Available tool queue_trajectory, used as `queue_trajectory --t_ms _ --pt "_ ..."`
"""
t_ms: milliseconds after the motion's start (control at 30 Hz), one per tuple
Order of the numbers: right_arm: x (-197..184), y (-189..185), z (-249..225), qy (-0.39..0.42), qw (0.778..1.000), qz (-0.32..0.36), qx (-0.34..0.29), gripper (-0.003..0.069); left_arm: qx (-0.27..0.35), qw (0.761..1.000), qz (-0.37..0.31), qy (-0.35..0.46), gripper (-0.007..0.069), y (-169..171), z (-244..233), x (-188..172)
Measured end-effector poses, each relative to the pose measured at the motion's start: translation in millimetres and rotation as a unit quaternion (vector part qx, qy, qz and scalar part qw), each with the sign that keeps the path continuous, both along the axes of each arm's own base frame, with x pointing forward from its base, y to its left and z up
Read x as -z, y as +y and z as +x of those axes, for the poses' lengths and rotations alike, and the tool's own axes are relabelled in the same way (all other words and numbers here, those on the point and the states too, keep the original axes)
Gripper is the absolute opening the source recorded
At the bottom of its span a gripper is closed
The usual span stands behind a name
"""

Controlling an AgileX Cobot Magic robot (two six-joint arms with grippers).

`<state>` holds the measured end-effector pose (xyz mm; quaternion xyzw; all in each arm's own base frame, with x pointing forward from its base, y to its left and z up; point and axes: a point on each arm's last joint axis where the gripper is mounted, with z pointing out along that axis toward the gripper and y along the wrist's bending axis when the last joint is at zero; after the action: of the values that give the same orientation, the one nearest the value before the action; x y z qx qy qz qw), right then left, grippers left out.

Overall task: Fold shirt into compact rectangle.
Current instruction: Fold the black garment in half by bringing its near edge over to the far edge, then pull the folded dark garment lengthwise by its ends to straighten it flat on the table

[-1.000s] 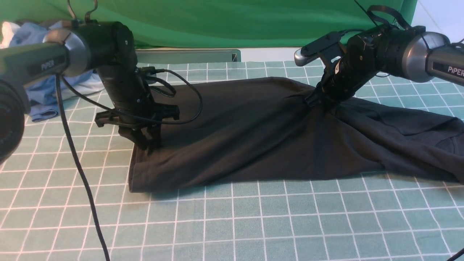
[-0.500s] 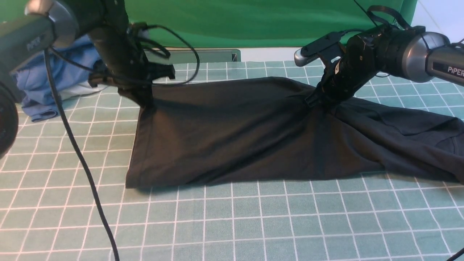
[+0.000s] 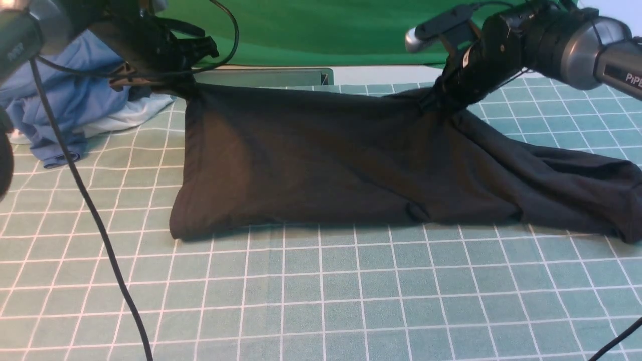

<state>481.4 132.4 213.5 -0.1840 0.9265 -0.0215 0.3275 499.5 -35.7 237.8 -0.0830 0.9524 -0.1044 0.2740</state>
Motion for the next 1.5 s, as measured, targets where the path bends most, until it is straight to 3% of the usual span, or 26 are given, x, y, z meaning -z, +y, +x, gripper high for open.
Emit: queue_trajectory --t_ms 267,433,467,567,633,700,767,800,833,1000,1133,1233,1333,1500 --pt "30 5 13 -0.012 1.000 0.005 -0.007 0.0083 -0.008 1.000 0.001 -0.017 0.0020 0 13 24" --pt "41 5 17 -0.017 1.000 0.007 -0.009 0.0176 -0.008 1.000 0.001 -0.006 0.0055 0 16 40" --pt "41 6 17 -0.018 1.000 0.007 -0.009 0.0251 -0.009 1.000 0.001 -0.001 0.0099 0 16 43" --pt "37 3 15 0.013 1.000 -0.010 -0.003 0.0349 -0.009 0.999 -0.001 0.033 0.0214 0 11 46" --pt "31 1 13 0.030 0.999 -0.025 0.000 0.0372 -0.009 0.999 0.000 0.050 0.0259 0 8 46" --pt "11 -5 9 0.055 0.997 -0.055 0.010 0.0388 -0.009 0.998 0.006 0.064 0.0369 1 3 38" --pt "-17 -10 7 0.056 0.996 -0.068 0.021 0.0374 -0.006 0.998 0.012 0.060 0.0445 2 -1 26" --pt "-42 -14 4 0.053 0.996 -0.072 0.030 0.0328 -0.005 0.999 0.014 0.051 0.0494 3 -5 11" --pt "-46 -14 3 0.052 0.996 -0.072 0.032 0.0328 -0.005 0.999 0.015 0.050 0.0501 3 -6 9" --pt "-142 -46 -27 0.011 0.996 -0.048 0.069 0.0061 -0.002 1.000 0.013 0.009 0.0571 3 -28 -54" --pt "-170 -68 -67 0.021 0.996 -0.004 0.083 0.0031 0.007 0.999 0.015 0.047 0.0531 3 -40 -61" --pt "-153 -81 -100 0.079 0.992 0.001 0.100 0.0029 0.028 0.995 0.024 0.092 0.0442 3 -46 -54" --pt "-107 -91 -123 0.151 0.980 0.002 0.127 0.0029 0.043 0.993 0.032 0.104 0.0303 3 -46 -48" --pt "-20 -93 -129 0.206 0.967 0.006 0.153 0.0029 0.033 0.993 0.013 0.112 0.0091 5 -43 -42"
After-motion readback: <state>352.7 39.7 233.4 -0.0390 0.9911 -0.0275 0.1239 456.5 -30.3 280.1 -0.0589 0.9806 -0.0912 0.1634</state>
